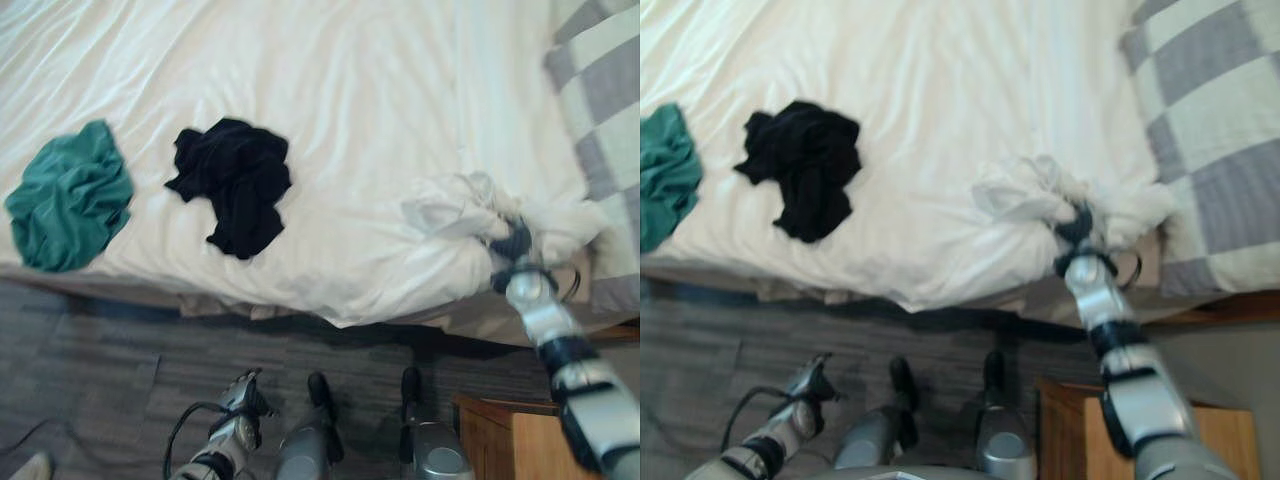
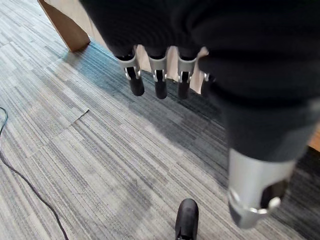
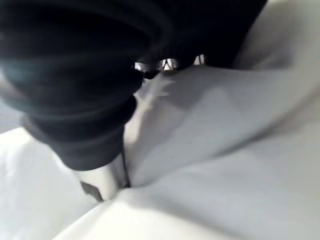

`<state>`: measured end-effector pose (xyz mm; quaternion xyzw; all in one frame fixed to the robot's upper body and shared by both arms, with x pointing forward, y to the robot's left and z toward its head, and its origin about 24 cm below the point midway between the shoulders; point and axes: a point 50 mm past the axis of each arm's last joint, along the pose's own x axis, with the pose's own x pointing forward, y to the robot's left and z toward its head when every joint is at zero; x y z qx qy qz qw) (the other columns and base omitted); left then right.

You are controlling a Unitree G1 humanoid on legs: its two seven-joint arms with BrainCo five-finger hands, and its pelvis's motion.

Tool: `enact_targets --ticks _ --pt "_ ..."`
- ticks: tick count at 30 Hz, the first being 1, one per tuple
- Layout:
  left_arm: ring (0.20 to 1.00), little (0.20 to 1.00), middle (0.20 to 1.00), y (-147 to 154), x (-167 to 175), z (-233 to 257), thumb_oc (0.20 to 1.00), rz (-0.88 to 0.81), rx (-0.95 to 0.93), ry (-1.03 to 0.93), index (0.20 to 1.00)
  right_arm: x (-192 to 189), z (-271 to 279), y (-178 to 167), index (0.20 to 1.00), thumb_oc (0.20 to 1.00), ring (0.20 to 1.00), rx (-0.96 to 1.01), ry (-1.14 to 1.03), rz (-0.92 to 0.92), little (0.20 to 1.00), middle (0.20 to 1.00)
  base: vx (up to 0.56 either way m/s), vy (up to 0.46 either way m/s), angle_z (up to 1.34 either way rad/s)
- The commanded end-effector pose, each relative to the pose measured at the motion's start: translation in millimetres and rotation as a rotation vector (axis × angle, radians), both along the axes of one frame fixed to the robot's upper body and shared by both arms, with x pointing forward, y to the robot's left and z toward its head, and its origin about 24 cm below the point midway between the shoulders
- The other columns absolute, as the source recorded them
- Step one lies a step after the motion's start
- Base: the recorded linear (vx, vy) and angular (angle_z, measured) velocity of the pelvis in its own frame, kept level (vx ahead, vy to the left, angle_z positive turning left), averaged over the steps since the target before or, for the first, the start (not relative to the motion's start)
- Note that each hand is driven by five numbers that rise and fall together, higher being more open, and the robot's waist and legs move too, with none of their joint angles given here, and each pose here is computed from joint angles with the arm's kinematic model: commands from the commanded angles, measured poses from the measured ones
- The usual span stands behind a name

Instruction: Tidy up the quilt and then pick up the clothes from the bed and put them into the laundry hamper.

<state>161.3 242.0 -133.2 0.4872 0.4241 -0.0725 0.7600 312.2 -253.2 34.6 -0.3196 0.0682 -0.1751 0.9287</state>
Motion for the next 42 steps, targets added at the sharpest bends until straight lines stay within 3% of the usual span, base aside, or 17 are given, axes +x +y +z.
enact_targets --ticks 1,3,4,6,10,11,12,13,14,21,25,26,29,33,34,35,42 --pt "1.0 1.0 1.0 8.4 -15.2 -6.1 1.0 0.028 0.063 0.077 1.0 -79.3 -86.1 -21.7 1.0 1.0 1.0 0.101 0.327 -0.17 1.0 1.0 0.06 0.06 -0.43" --pt "1.0 1.0 1.0 9.8 -22.7 -8.6 1.0 0.043 0.062 0.098 1.0 -117.9 -118.5 -17.9 1.0 1.0 1.0 0.232 0.435 -0.267 1.0 1.0 0.08 0.092 -0.29" --pt "1.0 1.0 1.0 10.0 -22.7 -8.5 1.0 0.044 0.063 0.098 1.0 -117.9 -118.6 -17.7 1.0 1.0 1.0 0.233 0.435 -0.266 1.0 1.0 0.08 0.09 -0.14" --pt "1.0 1.0 1.0 14.2 -33.6 -11.1 1.0 0.061 0.059 0.13 1.0 -162.3 -148.9 -16.0 1.0 1.0 1.0 0.4 0.539 -0.449 1.0 1.0 0.1 0.106 -0.33" --pt "1.0 1.0 1.0 14.8 -36.1 -11.6 1.0 0.064 0.062 0.134 1.0 -170.2 -147.3 -26.1 1.0 1.0 1.0 0.468 0.476 -0.584 1.0 1.0 0.06 0.075 -0.29" --pt "1.0 1.0 1.0 9.3 -35.2 -12.3 1.0 0.07 0.048 0.115 1.0 -151.7 -118.3 -45.8 1.0 1.0 1.0 0.46 0.268 -0.651 1.0 1.0 0.04 0.065 -0.06" --pt "1.0 1.0 1.0 9.0 -35.3 -12.4 1.0 0.07 0.048 0.116 1.0 -152.2 -118.3 -45.9 0.878 0.878 0.878 0.46 0.269 -0.652 0.878 0.878 0.05 0.095 -0.05" --pt "1.0 1.0 1.0 3.9 -31.3 -12.3 1.0 0.058 0.038 0.102 1.0 -131.7 -96.2 -52.3 0.2 0.2 0.2 0.413 0.165 -0.592 0.2 0.2 0.01 0.053 -0.05" --pt "1.0 1.0 1.0 -1.2 -25.7 -11.7 1.0 0.04 0.024 0.089 1.0 -103.4 -59.9 -53.5 0.2 0.2 0.2 0.31 0.043 -0.438 0.2 0.2 0.01 0.053 -0.04" --pt "1.0 1.0 1.0 -1.8 -9.7 -5.7 1.0 -0.015 0.014 0.065 1.0 -24.4 63.7 -39.2 0.2 0.2 0.2 0.026 -0.351 -0.148 0.2 0.2 -0.01 -0.034 0.09" --pt "1.0 1.0 1.0 -0.3 1.5 -0.8 1.0 -0.02 0.022 0.035 1.0 5.8 92.1 -19.8 0.2 0.2 0.2 0.049 -0.43 -0.087 0.2 0.2 -0.1 -0.066 0.29" --pt "1.0 1.0 1.0 -3.3 12.7 3.6 1.0 0.015 0.002 -0.018 1.0 26.2 86.9 -12.2 0.2 0.2 0.2 0.12 -0.377 -0.104 0.2 0.2 -0.15 -0.058 0.44" --pt "1.0 1.0 1.0 -8.3 23.8 8.4 1.0 0.036 -0.02 -0.076 1.0 31.8 66.0 -14.2 0.2 0.2 0.2 0.194 -0.285 -0.158 0.2 0.2 -0.15 -0.025 0.41" --pt "1.0 1.0 1.0 -15.6 35.2 13.2 1.0 0.097 -0.083 -0.139 1.0 16.2 -2.8 -16.2 0.2 0.2 0.2 0.377 -0.042 -0.284 0.2 0.2 -0.09 0.009 0.16" --pt "1.0 1.0 1.0 -17.3 34.5 11.7 1.0 0.13 -0.097 -0.132 1.0 -15.9 -56.4 -17.5 0.2 0.2 0.2 0.509 0.132 -0.41 0.2 0.2 -0.04 0.046 0.12" --pt "1.0 1.0 1.0 -16.2 33.6 11.1 1.0 0.143 -0.093 -0.128 1.0 -25.1 -68.2 -15.8 0.2 0.2 0.2 0.533 0.17 -0.427 0.2 0.2 -0.03 0.082 0.14" --pt "1.0 1.0 1.0 -5.6 -5.4 -6.1 1.0 0.197 -0.047 -0.001 1.0 -190.4 -178.0 -10.3 0.2 0.2 0.2 0.68 0.643 -0.75 0.2 0.2 0.06 0.129 0.11"
